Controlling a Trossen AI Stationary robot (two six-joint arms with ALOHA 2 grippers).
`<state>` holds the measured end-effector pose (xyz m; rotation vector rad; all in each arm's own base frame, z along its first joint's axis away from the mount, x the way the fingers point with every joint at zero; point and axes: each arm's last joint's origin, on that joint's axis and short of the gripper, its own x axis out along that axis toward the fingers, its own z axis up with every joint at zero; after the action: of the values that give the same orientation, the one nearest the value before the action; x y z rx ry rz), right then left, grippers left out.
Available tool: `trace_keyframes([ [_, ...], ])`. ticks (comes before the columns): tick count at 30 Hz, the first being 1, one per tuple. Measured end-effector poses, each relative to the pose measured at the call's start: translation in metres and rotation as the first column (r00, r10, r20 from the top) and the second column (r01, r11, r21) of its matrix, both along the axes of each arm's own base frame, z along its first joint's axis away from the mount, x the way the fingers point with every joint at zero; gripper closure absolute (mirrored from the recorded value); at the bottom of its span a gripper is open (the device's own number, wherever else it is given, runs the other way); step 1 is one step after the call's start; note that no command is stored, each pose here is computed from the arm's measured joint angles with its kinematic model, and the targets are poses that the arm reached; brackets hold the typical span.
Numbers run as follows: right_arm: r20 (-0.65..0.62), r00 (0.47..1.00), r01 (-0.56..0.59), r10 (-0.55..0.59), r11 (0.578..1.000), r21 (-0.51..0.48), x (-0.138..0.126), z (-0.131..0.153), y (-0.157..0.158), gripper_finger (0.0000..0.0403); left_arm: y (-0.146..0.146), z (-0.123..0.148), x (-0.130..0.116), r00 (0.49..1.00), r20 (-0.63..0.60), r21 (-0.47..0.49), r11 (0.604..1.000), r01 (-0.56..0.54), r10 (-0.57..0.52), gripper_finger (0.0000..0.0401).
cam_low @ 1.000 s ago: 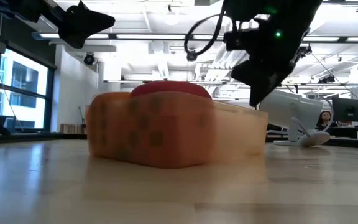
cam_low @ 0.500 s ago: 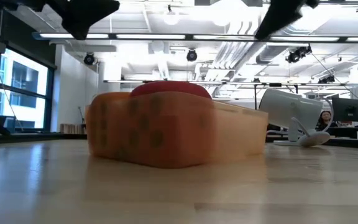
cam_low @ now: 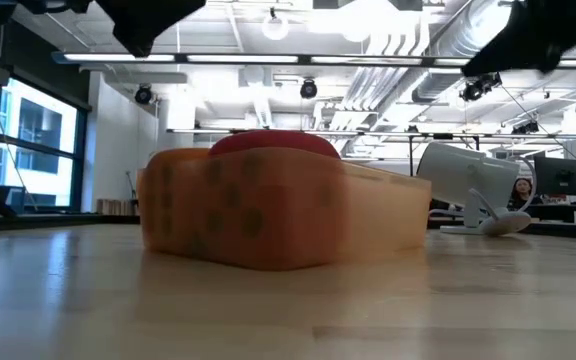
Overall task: Pick & Place Dice
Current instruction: Return to Home Position
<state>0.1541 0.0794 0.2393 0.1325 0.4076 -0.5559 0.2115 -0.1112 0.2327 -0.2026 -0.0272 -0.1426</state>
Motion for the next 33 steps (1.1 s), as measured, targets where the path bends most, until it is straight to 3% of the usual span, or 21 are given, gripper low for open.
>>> trace_keyframes([
  [3,0.100,0.968,-0.238,0.232,0.970,0.050,-0.005,-0.026,-0.008,0.0401,0.000,0.003,0.000,0.999,0.037,0.034,0.999,-0.004,0.002,0.0004],
  [6,0.309,0.827,-0.491,0.471,0.871,-0.013,-0.007,-0.037,-0.016,0.0401,0.002,0.006,0.000,0.997,0.074,0.075,0.997,-0.019,0.013,0.0004],
  [8,0.363,0.765,-0.545,0.533,0.835,-0.077,-0.012,-0.050,-0.025,0.0401,0.004,0.007,0.002,0.996,0.084,0.086,0.996,-0.032,0.025,0.0004],
  [13,0.355,0.806,-0.487,0.473,0.872,-0.055,-0.023,-0.082,-0.045,0.0401,0.009,0.007,0.004,0.995,0.081,0.058,0.997,-0.054,0.049,0.0004],
  [17,0.356,0.824,-0.462,0.441,0.886,-0.029,-0.024,-0.083,-0.052,0.0401,0.009,0.007,0.004,0.996,0.079,0.039,0.998,-0.052,0.049,0.0004],
  [23,0.347,0.796,-0.499,0.496,0.862,-0.089,-0.027,-0.079,-0.053,0.0401,0.009,0.007,0.004,0.996,0.078,0.037,0.998,-0.051,0.048,0.0004],
  [31,0.248,0.860,-0.445,0.447,0.893,-0.065,-0.044,-0.088,-0.059,0.0401,0.009,0.007,0.004,0.996,0.077,0.037,0.998,-0.051,0.048,0.0004],
  [33,0.304,0.846,-0.435,0.439,0.896,-0.082,-0.048,-0.082,-0.061,0.0401,0.009,0.007,0.004,0.996,0.076,0.038,0.998,-0.051,0.048,0.0004],
])
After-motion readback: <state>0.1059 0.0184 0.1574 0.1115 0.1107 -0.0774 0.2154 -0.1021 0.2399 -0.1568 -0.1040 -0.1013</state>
